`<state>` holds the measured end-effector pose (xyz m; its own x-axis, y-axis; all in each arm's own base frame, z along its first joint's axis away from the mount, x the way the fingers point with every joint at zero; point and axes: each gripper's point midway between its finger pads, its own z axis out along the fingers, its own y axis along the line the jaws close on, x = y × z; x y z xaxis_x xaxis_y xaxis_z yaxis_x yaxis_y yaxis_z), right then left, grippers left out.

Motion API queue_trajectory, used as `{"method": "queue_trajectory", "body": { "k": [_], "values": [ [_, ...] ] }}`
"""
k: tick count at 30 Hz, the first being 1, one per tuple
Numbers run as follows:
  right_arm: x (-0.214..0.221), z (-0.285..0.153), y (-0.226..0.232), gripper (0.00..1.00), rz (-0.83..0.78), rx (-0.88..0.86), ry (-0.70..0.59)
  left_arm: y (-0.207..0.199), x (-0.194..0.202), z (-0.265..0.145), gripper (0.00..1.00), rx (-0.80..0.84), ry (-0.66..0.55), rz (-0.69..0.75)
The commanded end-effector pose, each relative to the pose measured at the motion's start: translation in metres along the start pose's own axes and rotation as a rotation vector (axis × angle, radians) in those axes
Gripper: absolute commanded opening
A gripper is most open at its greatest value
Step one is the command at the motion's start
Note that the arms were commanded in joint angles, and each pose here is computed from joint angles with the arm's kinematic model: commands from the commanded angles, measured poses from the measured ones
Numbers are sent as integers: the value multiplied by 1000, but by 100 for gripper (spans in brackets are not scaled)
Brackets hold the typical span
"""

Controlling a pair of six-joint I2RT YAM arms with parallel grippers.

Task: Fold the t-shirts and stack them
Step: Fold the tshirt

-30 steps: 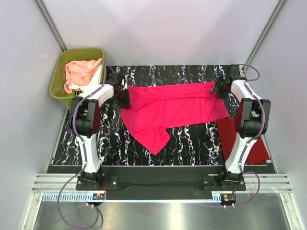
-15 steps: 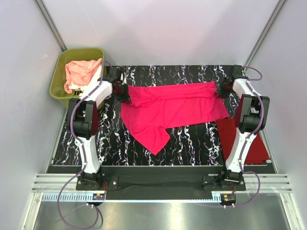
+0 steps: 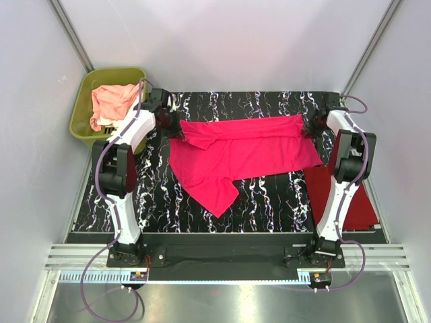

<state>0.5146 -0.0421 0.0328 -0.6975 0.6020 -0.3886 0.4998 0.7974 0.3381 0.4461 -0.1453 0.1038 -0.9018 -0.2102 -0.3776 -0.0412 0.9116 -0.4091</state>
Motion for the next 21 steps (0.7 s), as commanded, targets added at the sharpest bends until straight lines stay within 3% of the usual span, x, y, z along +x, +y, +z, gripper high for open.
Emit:
{"method": "queue_trajectory", "body": {
  "k": [1, 21],
  "values": [
    [-17, -2, 15, 32, -3, -38, -37, -18, -24, -26, 0, 51, -73, 15],
    [-21, 9, 25, 36, 46, -67, -11, -25, -36, -34, 0, 87, -86, -4]
  ]
}}
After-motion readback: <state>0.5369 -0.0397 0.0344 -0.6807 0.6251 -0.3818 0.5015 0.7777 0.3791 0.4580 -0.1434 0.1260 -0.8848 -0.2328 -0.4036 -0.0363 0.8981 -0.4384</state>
